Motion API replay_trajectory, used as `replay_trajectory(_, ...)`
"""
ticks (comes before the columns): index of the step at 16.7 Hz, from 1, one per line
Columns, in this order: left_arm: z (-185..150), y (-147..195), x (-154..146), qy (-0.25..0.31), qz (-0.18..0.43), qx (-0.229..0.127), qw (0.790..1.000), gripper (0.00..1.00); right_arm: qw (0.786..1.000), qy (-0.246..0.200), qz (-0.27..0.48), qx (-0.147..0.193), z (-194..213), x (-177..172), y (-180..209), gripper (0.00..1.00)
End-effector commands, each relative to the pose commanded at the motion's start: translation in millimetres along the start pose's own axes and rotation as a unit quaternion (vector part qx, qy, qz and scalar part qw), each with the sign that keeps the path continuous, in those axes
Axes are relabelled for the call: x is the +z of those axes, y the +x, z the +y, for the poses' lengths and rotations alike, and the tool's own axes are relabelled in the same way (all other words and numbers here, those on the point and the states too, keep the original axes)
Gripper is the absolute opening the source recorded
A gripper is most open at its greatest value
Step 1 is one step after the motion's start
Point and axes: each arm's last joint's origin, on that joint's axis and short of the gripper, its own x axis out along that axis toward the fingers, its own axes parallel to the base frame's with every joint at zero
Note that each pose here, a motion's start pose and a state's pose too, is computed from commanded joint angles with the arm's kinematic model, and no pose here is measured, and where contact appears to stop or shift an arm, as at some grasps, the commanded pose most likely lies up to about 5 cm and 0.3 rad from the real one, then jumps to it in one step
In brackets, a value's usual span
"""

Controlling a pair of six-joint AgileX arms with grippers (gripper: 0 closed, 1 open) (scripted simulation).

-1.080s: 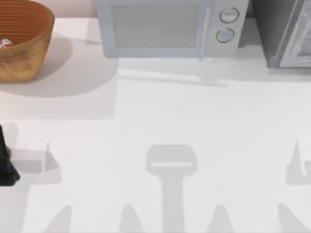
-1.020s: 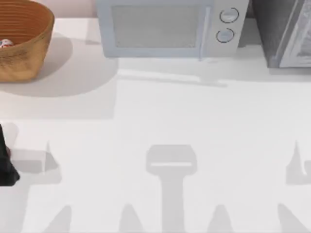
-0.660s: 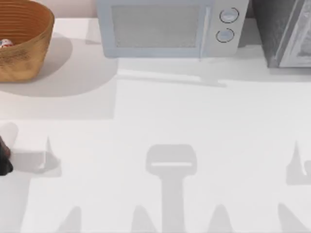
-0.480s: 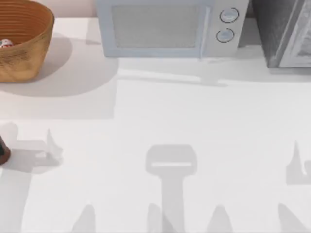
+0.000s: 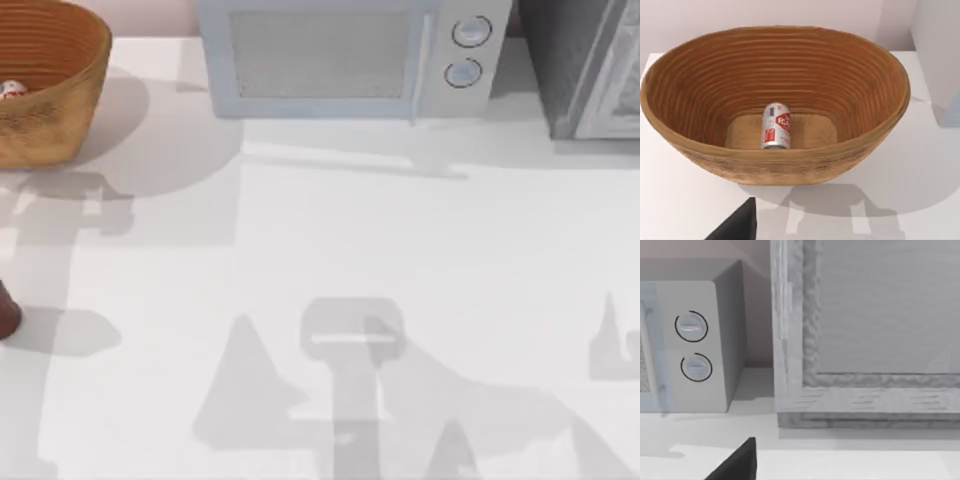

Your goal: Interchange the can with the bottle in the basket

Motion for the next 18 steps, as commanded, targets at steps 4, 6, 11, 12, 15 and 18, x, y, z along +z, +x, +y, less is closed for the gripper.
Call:
replay_trajectory(4,22.4,72.2,59.0,-0.01,0.106,-0.019,0.994,1.0,1.0,0.0,0.0,0.0,0.0,0.0,0.0,1.0)
replay_trajectory(6,35.8,117.0,74.9,-0.019,0.156,-0.031,0.987,1.0,1.0,0.0,0.0,0.0,0.0,0.0,0.0,1.0)
replay_trajectory(11,68.9,227.9,70.9,-0.044,0.266,-0.06,0.961,1.0,1.0,0.0,0.0,0.0,0.0,0.0,0.0,1.0)
replay_trajectory(12,74.6,246.8,64.3,-0.049,0.284,-0.065,0.955,1.0,1.0,0.0,0.0,0.0,0.0,0.0,0.0,1.0)
replay_trajectory(15,88.4,292.7,39.6,-0.065,0.33,-0.079,0.938,1.0,1.0,0.0,0.0,0.0,0.0,0.0,0.0,1.0)
replay_trajectory(18,97.1,321.1,17.0,-0.076,0.36,-0.089,0.926,1.0,1.0,0.0,0.0,0.0,0.0,0.0,0.0,1.0)
